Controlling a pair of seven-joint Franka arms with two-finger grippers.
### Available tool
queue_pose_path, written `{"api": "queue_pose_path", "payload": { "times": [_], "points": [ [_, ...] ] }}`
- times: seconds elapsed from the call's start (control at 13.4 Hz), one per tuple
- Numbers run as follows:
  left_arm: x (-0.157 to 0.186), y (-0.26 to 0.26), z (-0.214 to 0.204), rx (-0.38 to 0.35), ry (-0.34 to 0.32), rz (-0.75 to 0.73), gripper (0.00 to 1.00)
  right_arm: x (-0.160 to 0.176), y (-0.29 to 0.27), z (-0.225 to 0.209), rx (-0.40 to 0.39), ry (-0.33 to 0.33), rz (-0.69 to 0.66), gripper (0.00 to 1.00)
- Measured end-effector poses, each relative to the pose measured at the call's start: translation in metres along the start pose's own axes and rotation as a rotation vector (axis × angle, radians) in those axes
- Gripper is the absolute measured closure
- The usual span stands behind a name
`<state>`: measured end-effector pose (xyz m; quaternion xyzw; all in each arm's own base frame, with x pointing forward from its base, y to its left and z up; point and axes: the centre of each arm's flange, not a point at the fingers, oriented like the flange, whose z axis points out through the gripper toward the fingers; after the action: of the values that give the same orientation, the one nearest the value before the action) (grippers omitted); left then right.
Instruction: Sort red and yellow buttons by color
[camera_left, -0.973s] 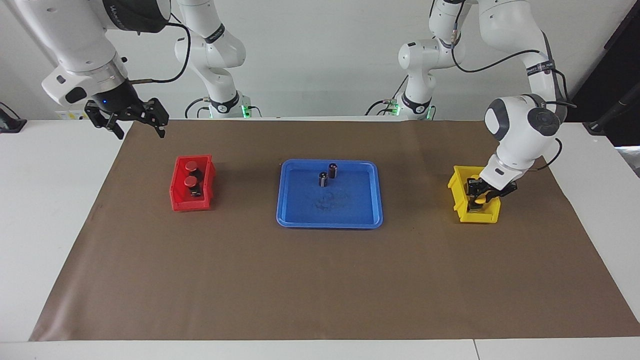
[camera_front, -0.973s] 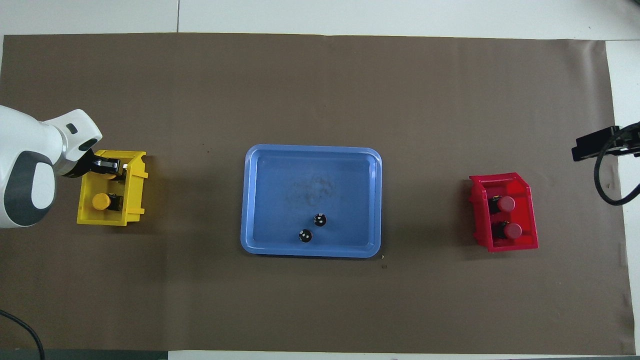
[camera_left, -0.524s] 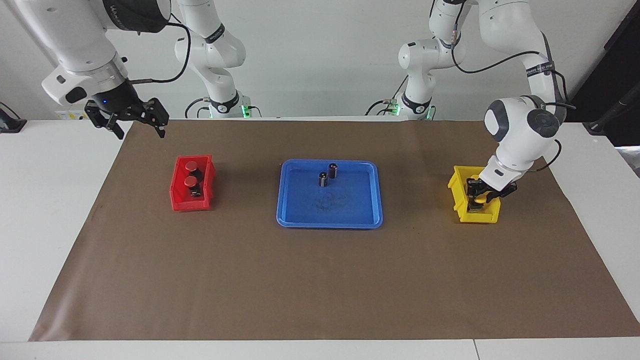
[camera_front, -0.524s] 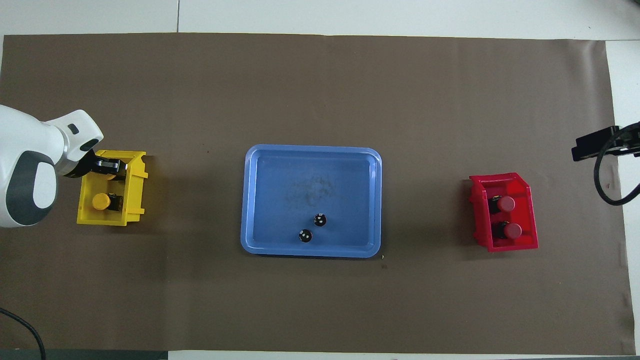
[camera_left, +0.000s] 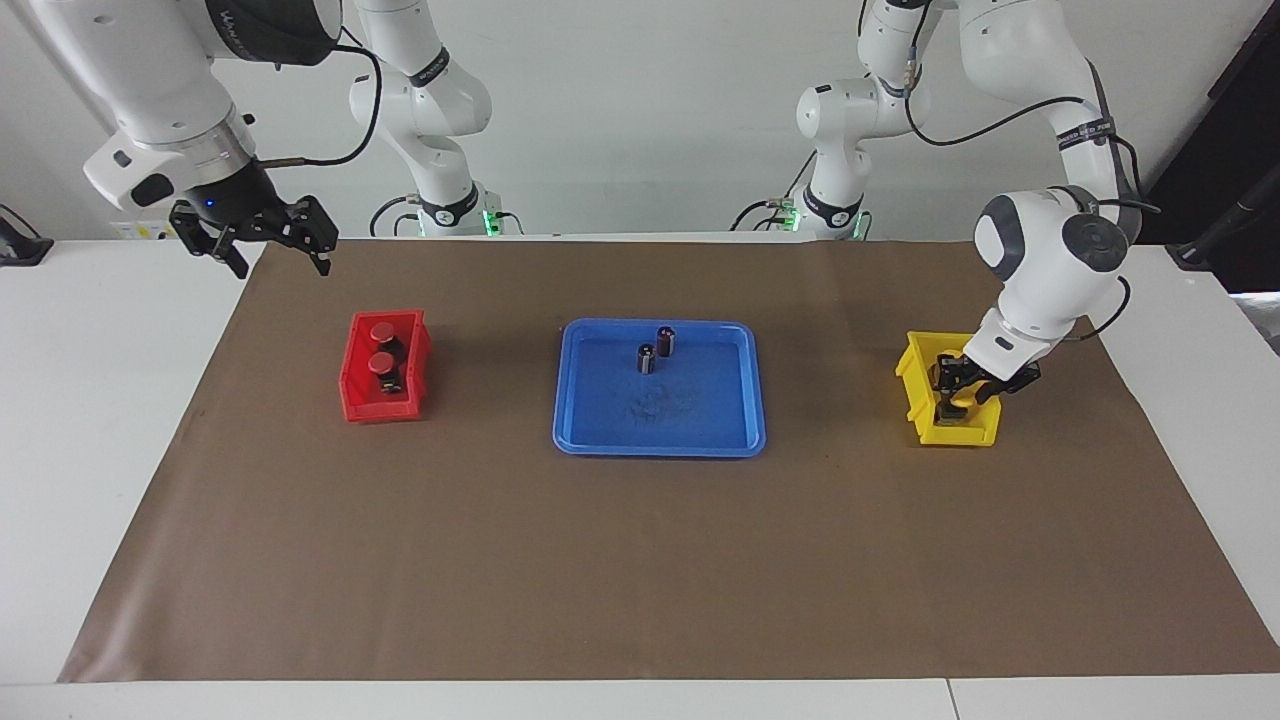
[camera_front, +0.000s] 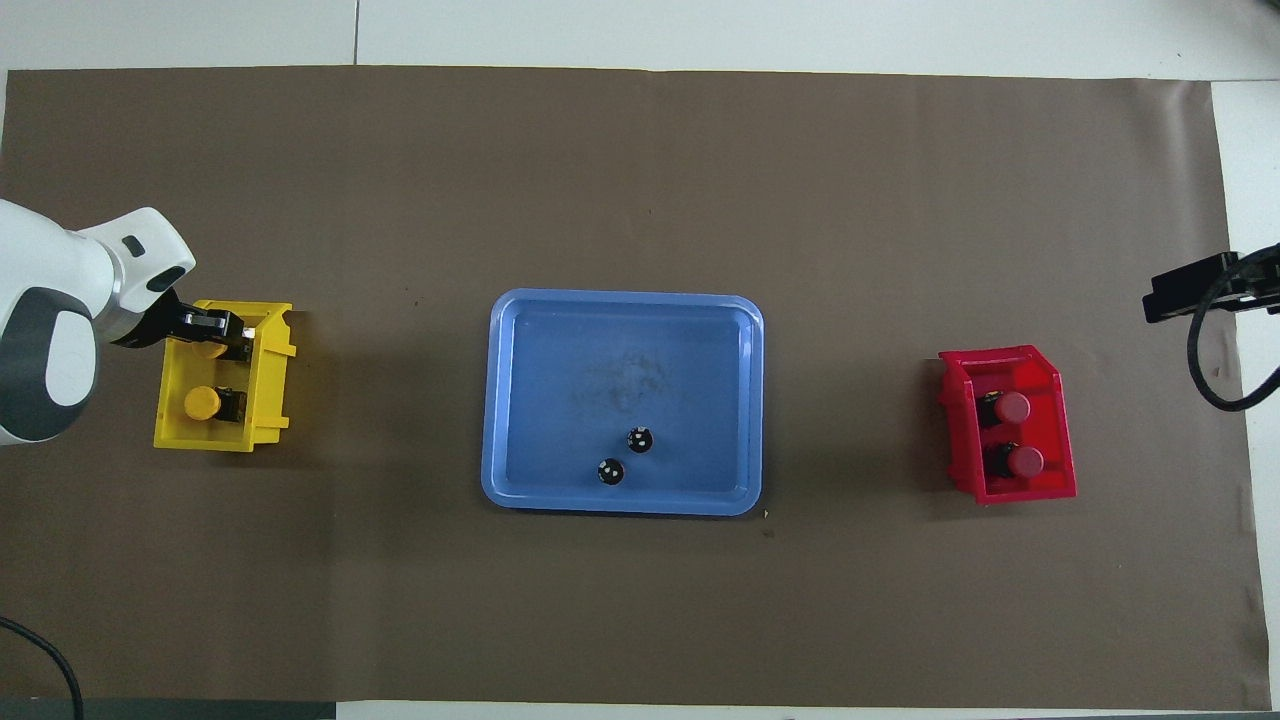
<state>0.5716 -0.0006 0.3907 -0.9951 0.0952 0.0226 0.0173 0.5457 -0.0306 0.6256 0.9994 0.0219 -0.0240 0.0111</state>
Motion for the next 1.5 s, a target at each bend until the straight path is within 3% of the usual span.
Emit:
{"api": "queue_pose_path", "payload": {
  "times": [0.15,0.45,0.9,1.2,1.5],
  "points": [
    [0.003,-0.003,-0.025,-0.003,-0.031,-0.004,0.37,0.000,0.000,0.000,0.000,0.000,0.000,0.00],
    [-0.002,-0.014,-0.096,-0.006,-0.055,-0.028,0.00,0.000,0.000,0.000,0.000,0.001,-0.001,0.00],
    [-0.044,0.001,-0.181,-0.031,-0.046,-0.028,0.00,0.000,0.000,0.000,0.000,0.001,-0.001,0.00],
    [-0.064,0.013,-0.228,-0.049,-0.085,-0.013,0.00,0.000,0.000,0.000,0.000,0.001,-0.001,0.00],
    [-0.074,0.027,-0.250,-0.047,-0.085,0.011,0.00,0.000,-0.001,0.000,0.000,0.001,-0.001,0.00]
  ]
}}
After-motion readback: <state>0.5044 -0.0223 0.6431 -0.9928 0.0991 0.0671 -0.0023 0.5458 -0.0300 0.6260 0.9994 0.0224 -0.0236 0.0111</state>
